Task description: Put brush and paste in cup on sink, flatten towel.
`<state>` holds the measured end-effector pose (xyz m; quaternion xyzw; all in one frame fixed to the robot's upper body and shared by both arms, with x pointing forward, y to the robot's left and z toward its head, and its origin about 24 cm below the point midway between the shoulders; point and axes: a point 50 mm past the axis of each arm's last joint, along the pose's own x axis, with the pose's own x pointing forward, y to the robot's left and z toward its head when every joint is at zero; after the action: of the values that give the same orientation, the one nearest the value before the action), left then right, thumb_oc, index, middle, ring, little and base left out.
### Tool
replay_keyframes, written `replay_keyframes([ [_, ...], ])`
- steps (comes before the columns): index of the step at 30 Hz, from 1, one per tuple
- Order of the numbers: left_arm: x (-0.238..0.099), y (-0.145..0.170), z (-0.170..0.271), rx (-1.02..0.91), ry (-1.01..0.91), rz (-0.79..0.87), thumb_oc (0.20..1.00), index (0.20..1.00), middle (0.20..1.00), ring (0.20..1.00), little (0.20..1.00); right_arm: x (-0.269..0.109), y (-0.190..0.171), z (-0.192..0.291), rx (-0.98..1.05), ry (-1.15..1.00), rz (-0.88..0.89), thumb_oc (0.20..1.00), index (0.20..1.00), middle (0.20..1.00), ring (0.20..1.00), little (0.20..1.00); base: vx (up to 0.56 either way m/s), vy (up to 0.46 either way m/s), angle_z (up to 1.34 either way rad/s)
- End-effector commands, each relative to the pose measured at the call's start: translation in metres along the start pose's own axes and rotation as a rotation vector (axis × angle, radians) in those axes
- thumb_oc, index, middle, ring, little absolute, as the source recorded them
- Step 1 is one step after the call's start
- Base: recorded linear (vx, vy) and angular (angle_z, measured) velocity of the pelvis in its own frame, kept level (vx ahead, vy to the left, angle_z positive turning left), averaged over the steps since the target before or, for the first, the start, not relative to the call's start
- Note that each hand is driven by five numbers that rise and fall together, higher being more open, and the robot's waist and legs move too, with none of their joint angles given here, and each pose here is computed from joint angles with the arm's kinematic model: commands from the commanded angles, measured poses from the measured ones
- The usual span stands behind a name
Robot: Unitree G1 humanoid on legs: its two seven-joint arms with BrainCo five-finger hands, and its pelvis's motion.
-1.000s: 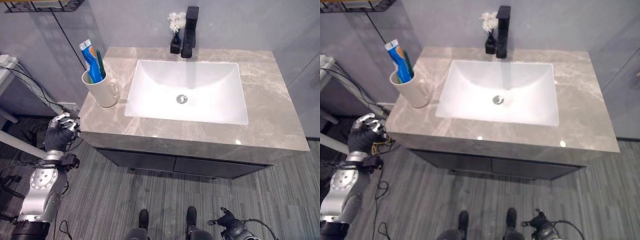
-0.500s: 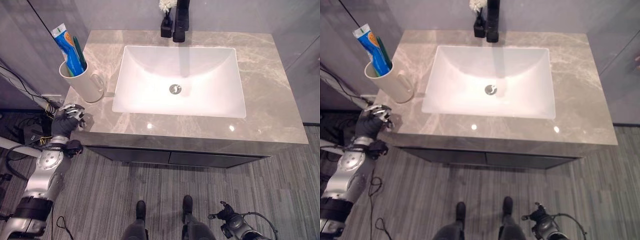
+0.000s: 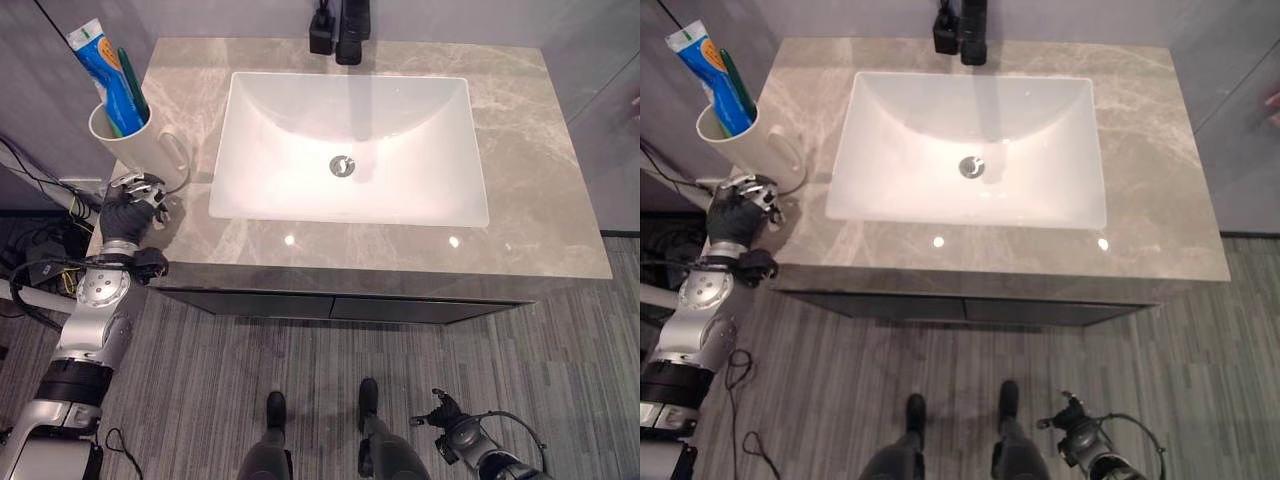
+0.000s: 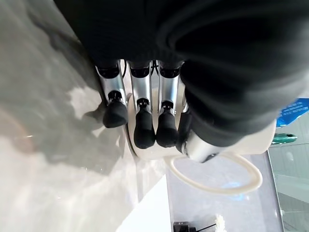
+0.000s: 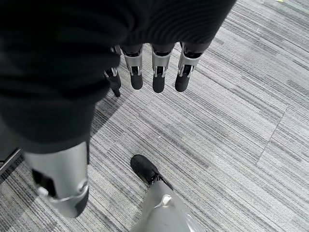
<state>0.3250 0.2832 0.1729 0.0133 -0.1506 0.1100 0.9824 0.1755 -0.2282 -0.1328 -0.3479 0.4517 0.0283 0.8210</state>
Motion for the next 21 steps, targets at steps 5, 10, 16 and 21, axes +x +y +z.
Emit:
replay_keyframes([
  [5,0.027,0.000,0.017,0.032,-0.039,0.076,0.200,0.200,0.200,0.200,0.200,0.000,0.000,0.007,0.017,-0.021,-0.019,1.000,1.000,1.000,1.000,1.000,0.00,0.000,0.00],
  [10,0.044,0.002,0.032,0.064,-0.062,0.121,0.200,0.200,0.200,0.200,0.200,0.000,0.000,0.014,0.029,-0.050,-0.021,1.000,1.000,1.000,1.000,1.000,0.00,0.000,0.00],
  [16,0.062,0.008,0.051,0.104,-0.084,0.184,0.200,0.200,0.200,0.200,0.200,0.000,0.000,0.019,0.036,-0.076,-0.024,1.000,1.000,1.000,1.000,1.000,0.01,0.005,-0.02],
  [21,0.070,0.011,0.066,0.127,-0.108,0.211,0.200,0.200,0.200,0.200,0.200,0.000,0.000,0.017,0.034,-0.069,-0.025,1.000,1.000,1.000,1.000,1.000,0.00,0.000,0.00],
])
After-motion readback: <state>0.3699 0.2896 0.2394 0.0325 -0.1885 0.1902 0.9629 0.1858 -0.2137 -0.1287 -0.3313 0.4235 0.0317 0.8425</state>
